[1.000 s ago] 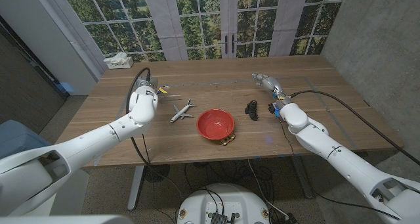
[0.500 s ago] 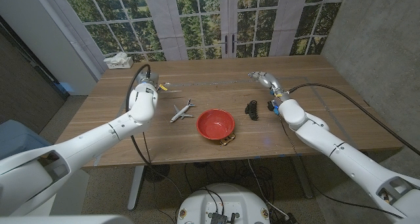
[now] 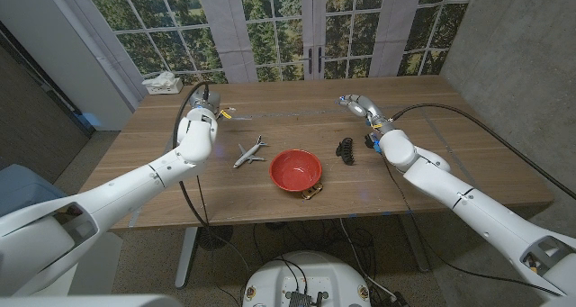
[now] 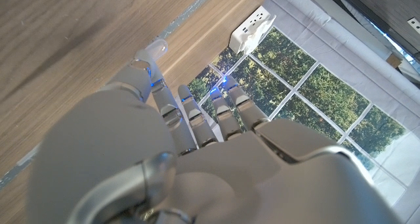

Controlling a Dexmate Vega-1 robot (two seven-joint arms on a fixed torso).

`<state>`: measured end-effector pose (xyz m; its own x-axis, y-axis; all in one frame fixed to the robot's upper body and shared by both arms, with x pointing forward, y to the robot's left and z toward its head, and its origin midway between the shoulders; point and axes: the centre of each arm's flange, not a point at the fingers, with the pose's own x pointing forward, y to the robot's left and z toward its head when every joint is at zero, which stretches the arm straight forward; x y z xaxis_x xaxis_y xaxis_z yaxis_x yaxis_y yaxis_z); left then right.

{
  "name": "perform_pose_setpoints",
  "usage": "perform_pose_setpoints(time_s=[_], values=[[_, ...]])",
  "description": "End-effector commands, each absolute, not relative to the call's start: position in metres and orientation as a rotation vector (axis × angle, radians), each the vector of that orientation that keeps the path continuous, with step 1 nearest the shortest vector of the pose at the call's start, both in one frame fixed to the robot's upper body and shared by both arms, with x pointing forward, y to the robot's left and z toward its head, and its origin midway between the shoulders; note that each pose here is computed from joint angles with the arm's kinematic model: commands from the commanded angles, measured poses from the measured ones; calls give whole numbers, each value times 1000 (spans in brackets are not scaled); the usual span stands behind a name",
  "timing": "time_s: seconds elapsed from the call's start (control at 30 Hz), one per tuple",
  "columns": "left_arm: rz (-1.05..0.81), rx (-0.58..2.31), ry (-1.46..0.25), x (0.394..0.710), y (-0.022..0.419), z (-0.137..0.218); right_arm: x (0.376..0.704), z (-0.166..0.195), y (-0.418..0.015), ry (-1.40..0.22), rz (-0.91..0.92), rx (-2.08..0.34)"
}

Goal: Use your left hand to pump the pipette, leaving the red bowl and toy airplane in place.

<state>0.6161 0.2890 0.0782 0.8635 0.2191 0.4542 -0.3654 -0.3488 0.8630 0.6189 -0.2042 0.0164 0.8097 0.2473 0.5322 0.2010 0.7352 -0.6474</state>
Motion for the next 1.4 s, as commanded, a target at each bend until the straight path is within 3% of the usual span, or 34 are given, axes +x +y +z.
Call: perform_pose_setpoints(time_s=[0.03, 1.4], values=[[618, 1856, -153, 614, 280, 92, 614, 30, -192, -667, 39, -835], [648, 1865, -307, 611, 233, 118, 595, 55, -164, -801, 72, -950]])
